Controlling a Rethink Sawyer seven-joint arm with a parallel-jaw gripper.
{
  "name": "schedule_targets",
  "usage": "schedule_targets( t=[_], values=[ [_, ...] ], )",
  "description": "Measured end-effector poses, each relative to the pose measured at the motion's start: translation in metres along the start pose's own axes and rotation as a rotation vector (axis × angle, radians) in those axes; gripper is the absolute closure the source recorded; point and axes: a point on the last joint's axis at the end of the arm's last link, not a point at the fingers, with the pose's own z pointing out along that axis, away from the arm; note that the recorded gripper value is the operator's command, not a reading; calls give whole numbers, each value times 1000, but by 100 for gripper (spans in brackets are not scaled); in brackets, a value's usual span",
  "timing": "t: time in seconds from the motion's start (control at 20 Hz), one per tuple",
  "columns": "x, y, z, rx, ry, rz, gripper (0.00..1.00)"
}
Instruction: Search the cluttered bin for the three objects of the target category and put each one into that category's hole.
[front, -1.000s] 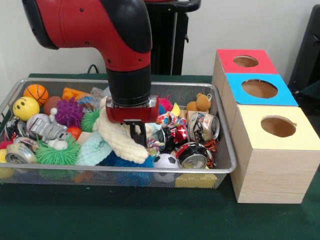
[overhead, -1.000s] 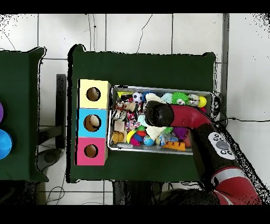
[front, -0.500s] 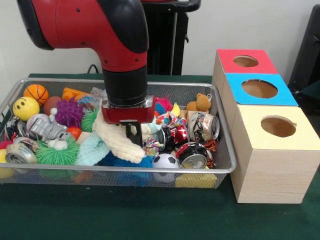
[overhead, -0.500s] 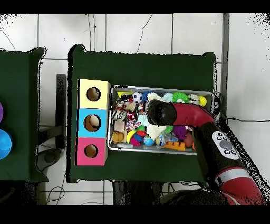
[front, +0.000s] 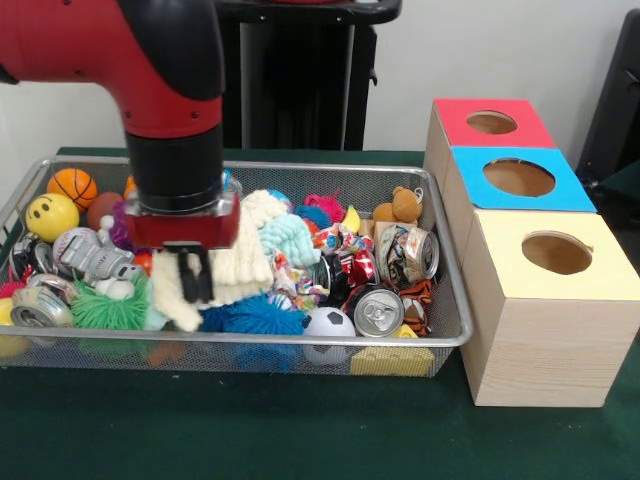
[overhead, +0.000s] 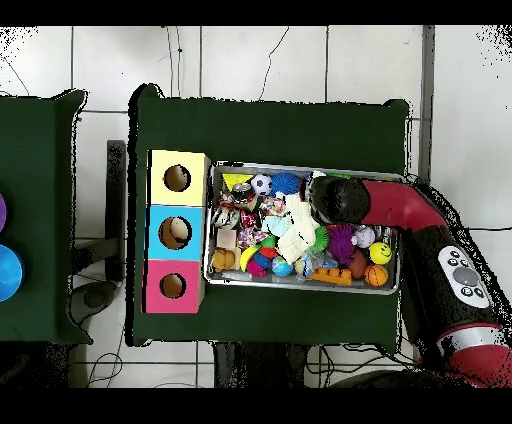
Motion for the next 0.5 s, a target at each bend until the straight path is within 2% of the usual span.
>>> schedule_targets(
  t=[0.25,0.5],
  values=[
    [-16,-26,-9,34,-20,-25,100],
    [-39,-59,-24,69,-35,-75,100]
  ],
)
